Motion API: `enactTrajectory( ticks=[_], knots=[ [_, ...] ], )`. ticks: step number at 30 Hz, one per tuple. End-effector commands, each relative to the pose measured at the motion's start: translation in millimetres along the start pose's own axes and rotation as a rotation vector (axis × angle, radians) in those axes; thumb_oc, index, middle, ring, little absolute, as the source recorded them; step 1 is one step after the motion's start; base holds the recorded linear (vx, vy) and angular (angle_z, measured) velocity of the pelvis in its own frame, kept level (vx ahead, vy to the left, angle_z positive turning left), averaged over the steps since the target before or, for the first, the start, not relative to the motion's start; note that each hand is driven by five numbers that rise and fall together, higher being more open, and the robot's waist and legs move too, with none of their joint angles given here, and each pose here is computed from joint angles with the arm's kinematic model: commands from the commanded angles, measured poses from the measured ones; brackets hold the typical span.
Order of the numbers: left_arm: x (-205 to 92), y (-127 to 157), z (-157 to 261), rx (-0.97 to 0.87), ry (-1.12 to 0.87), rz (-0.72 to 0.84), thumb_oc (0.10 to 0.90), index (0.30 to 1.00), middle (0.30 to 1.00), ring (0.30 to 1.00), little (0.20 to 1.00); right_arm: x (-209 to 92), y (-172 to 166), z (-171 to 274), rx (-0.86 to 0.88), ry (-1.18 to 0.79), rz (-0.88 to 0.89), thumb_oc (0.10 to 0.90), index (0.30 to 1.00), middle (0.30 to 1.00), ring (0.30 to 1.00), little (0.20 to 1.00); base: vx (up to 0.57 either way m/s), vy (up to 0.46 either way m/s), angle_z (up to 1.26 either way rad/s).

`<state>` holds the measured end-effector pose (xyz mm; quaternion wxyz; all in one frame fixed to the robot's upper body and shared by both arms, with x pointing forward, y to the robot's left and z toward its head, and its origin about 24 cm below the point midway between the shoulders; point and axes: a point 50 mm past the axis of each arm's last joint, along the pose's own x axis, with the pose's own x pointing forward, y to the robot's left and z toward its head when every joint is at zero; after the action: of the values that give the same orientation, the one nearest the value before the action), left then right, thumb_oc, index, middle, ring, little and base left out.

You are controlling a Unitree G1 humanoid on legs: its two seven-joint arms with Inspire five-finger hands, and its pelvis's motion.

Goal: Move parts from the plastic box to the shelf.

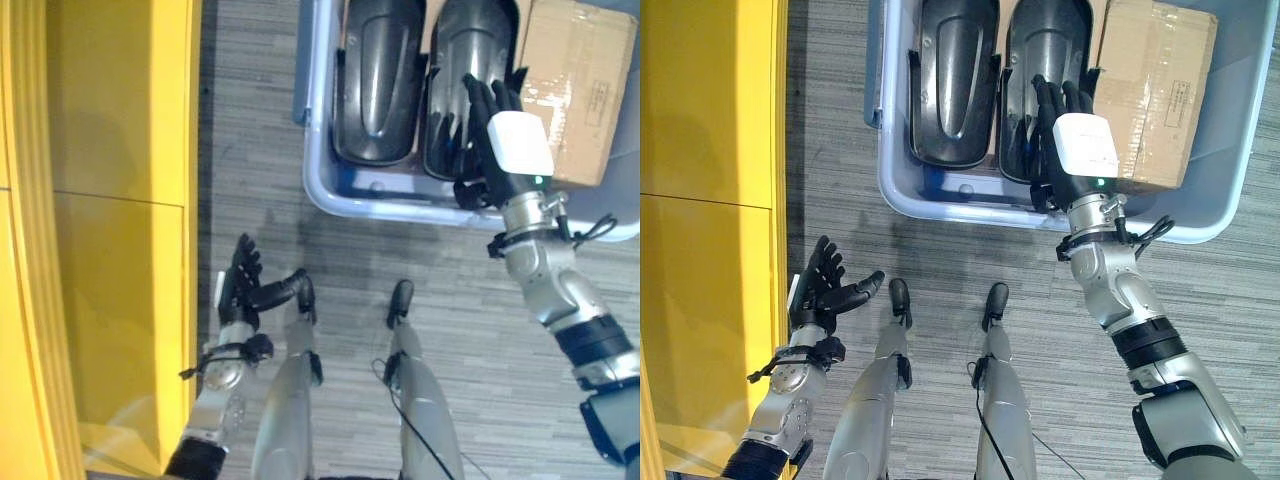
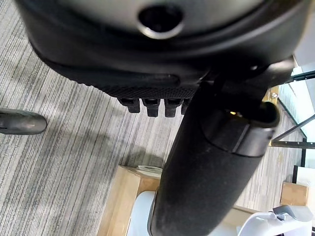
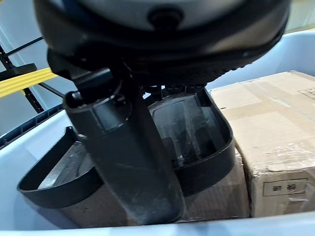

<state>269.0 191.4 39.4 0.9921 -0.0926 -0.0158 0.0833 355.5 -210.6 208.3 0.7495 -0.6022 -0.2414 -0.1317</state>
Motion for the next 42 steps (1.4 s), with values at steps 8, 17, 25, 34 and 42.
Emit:
enactTrajectory(
  ticks=[8, 17, 25, 34, 42],
  knots=[
    [-2, 2, 23, -0.008, -0.14, -0.012, 0.9, 1.0, 1.0, 1.0, 1.0, 23, -23, -11, 0.051, 0.082, -0.147, 0.9, 1.0, 1.0, 1.0, 1.0, 0.0, 0.0, 0.0],
    [-1, 1, 29, -0.008, -0.163, -0.024, 0.9, 1.0, 1.0, 1.0, 1.0, 37, -25, -13, -0.002, 0.106, -0.134, 0.9, 1.0, 1.0, 1.0, 1.0, -0.03, -0.006, 0.09],
    [0, -3, 29, -0.01, -0.16, -0.042, 0.9, 1.0, 1.0, 1.0, 1.0, 42, -15, -10, -0.02, 0.124, -0.1, 0.49, 0.426, 0.426, 0.426, 0.426, -0.02, 0.002, 0.07],
    [0, -4, 27, -0.01, -0.151, -0.041, 0.9, 1.0, 1.0, 1.0, 1.0, 37, -10, -13, -0.013, 0.139, -0.087, 0.4, 0.3, 0.3, 0.3, 0.3, 0.0, 0.0, 0.0],
    [-1, -7, 23, -0.017, -0.134, -0.054, 0.9, 1.0, 1.0, 1.0, 1.0, 25, -7, -21, -0.055, 0.132, -0.077, 0.4, 0.3, 0.3, 0.3, 0.3, 0.0, 0.001, 0.0]
  ],
)
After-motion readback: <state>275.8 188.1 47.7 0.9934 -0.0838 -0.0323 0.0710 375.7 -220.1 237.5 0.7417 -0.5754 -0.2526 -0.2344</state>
